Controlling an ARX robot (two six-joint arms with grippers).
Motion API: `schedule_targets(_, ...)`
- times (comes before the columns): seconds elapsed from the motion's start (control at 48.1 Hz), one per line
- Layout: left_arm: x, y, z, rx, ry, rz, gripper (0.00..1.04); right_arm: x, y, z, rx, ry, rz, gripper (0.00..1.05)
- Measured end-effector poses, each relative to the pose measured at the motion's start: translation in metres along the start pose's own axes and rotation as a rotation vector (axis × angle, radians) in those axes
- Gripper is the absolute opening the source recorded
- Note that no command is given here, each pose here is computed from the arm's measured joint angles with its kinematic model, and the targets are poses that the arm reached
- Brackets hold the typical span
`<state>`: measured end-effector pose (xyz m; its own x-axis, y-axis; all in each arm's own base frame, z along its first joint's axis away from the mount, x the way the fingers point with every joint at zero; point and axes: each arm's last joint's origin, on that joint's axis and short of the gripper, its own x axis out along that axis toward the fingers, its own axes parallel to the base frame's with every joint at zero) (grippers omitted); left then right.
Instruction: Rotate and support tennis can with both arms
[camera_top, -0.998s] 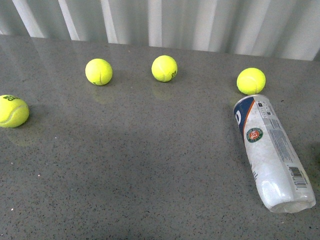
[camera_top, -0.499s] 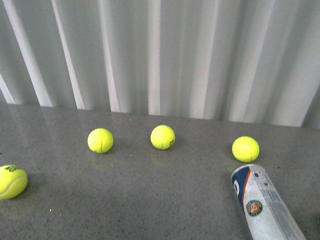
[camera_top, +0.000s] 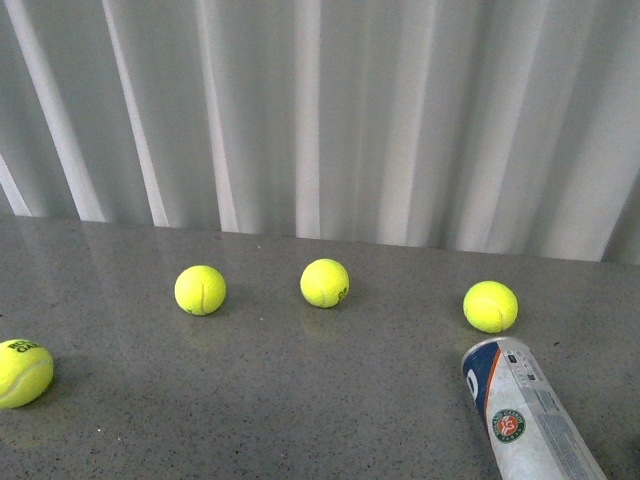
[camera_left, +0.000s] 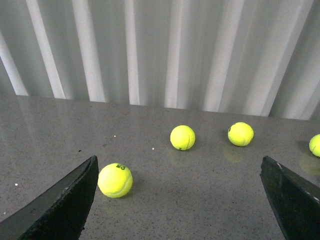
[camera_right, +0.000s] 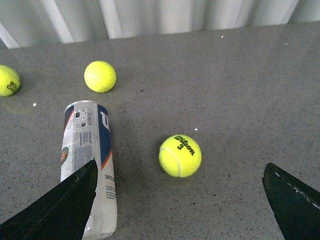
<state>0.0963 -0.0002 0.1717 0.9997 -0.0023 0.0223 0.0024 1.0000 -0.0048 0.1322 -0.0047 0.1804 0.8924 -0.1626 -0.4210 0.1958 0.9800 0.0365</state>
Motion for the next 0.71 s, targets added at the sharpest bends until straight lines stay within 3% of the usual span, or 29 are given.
schedule_targets(0.187, 0.0, 0.0, 0.0, 0.0, 0.0, 0.0, 0.98, 0.058, 0.023, 0.026, -0.058, 0.234, 0.055, 0.97)
schedule_targets(0.353, 0.0, 0.0, 0.0, 0.0, 0.0, 0.0, 0.98, 0.122, 0.056, 0.023, -0.096, 0.485, 0.132, 0.97)
schedule_targets(0.52, 0.0, 0.0, 0.0, 0.0, 0.0, 0.0, 0.98, 0.164, 0.08, 0.017, -0.069, 0.591, 0.165, 0.97)
schedule_targets(0.707, 0.0, 0.0, 0.0, 0.0, 0.0, 0.0, 0.98, 0.177, 0.095, 0.003, -0.061, 0.646, 0.183, 0.97)
